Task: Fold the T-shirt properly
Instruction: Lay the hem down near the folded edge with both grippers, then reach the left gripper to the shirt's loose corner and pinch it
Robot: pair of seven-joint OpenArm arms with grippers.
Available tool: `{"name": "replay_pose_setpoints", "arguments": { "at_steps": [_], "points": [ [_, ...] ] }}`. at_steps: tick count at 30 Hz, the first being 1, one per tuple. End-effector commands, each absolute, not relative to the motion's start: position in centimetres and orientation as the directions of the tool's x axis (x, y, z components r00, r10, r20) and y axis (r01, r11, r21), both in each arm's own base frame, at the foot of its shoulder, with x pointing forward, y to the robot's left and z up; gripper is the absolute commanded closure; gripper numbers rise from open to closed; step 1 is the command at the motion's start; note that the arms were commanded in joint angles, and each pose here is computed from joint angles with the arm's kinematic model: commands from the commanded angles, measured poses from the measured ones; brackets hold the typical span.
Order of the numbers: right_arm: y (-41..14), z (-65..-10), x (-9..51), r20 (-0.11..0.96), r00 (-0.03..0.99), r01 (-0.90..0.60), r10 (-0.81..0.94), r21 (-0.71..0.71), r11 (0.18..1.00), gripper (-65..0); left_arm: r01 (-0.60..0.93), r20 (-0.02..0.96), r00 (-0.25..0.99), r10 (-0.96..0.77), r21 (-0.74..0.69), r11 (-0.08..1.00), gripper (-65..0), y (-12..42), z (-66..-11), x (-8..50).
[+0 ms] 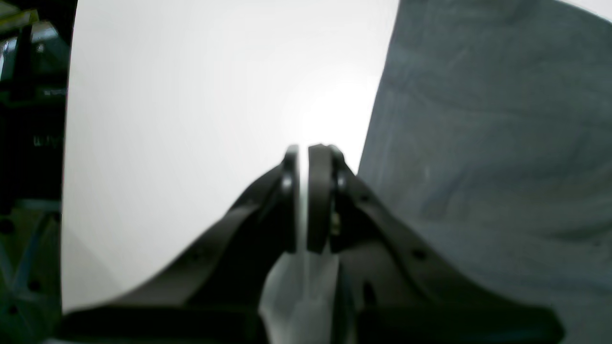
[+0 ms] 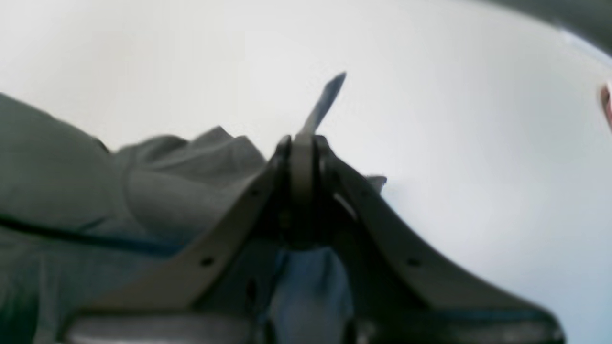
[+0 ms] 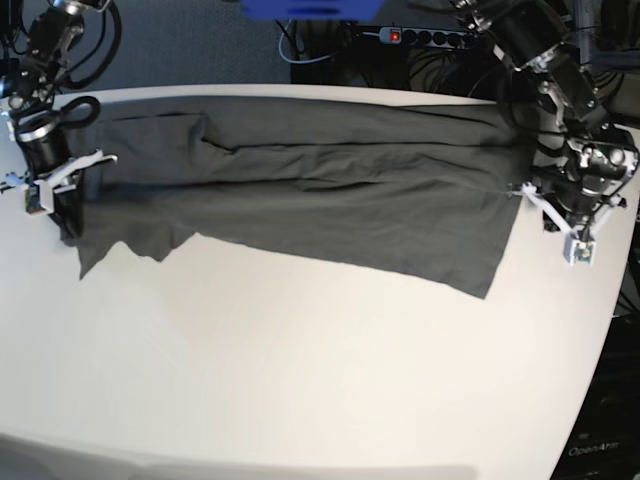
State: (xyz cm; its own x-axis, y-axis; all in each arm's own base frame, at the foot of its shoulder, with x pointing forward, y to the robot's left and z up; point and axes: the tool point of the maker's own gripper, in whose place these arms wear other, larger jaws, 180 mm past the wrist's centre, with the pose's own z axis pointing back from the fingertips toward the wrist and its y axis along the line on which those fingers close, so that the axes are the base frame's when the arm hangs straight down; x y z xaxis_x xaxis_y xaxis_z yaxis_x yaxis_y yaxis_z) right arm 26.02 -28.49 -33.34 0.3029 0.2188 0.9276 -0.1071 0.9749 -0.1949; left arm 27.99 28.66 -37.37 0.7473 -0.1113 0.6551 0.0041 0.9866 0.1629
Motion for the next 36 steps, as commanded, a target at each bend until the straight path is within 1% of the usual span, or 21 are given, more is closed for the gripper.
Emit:
{"name": "replay_pose_setpoints", "arguments": {
  "at_steps": [1,7,9,11,17,19,22,29,33,36],
  "points": [
    [-28.7,-31.2,26.9,0.949,0.223,-0.097,0.222,-0.205,0.974,-1.3,-0.007,0.699,0.705,-0.119,0.175,0.985,-2.5,29.1,-35.7,29.2],
    [-28.3,-31.3,27.1,0.951,0.224,-0.099,0.213,-0.195,0.976,-1.3,-0.005,0.707,0.697,-0.119,0.172,0.985,-2.5,29.3,-35.8,29.7],
    [-28.3,-31.3,27.1,0.951,0.223,-0.100,0.214,-0.196,0.975,-1.3,-0.007,0.715,0.690,-0.110,0.159,0.987,-2.4,29.1,-35.6,30.7],
    [-28.2,-31.3,27.2,0.951,0.222,-0.102,0.214,-0.195,0.975,-1.3,-0.009,0.702,0.705,-0.105,0.157,0.988,-2.4,29.4,-36.1,31.4],
    [-28.2,-31.4,27.2,0.951,0.225,-0.103,0.214,-0.195,0.975,-1.2,-0.017,0.690,0.717,-0.102,0.163,0.986,-2.4,29.5,-35.7,35.7],
    [-28.1,-31.4,27.3,0.950,0.224,-0.108,0.217,-0.197,0.975,-1.2,-0.015,0.657,0.746,-0.109,0.181,0.983,-2.4,29.7,-35.7,37.1],
    [-27.4,-31.5,27.5,0.950,0.222,-0.130,0.218,-0.193,0.973,-1.2,0.010,0.574,0.812,-0.106,0.168,0.986,-2.5,28.8,-37.1,38.1],
    [-26.6,-32.0,27.6,0.949,0.230,-0.151,0.214,-0.183,0.972,-1.2,0.073,0.412,0.901,-0.135,0.164,0.984,-2.5,27.1,-40.1,37.8],
    [-26.6,-32.1,27.5,0.949,0.233,-0.151,0.213,-0.181,0.972,-1.2,0.085,0.393,0.907,-0.153,0.185,0.979,-2.6,26.6,-40.2,37.7],
    [-26.6,-32.2,27.5,0.949,0.234,-0.151,0.213,-0.181,0.972,-1.2,0.082,0.406,0.902,-0.150,0.180,0.980,-2.6,26.6,-39.7,38.3]
  ]
}}
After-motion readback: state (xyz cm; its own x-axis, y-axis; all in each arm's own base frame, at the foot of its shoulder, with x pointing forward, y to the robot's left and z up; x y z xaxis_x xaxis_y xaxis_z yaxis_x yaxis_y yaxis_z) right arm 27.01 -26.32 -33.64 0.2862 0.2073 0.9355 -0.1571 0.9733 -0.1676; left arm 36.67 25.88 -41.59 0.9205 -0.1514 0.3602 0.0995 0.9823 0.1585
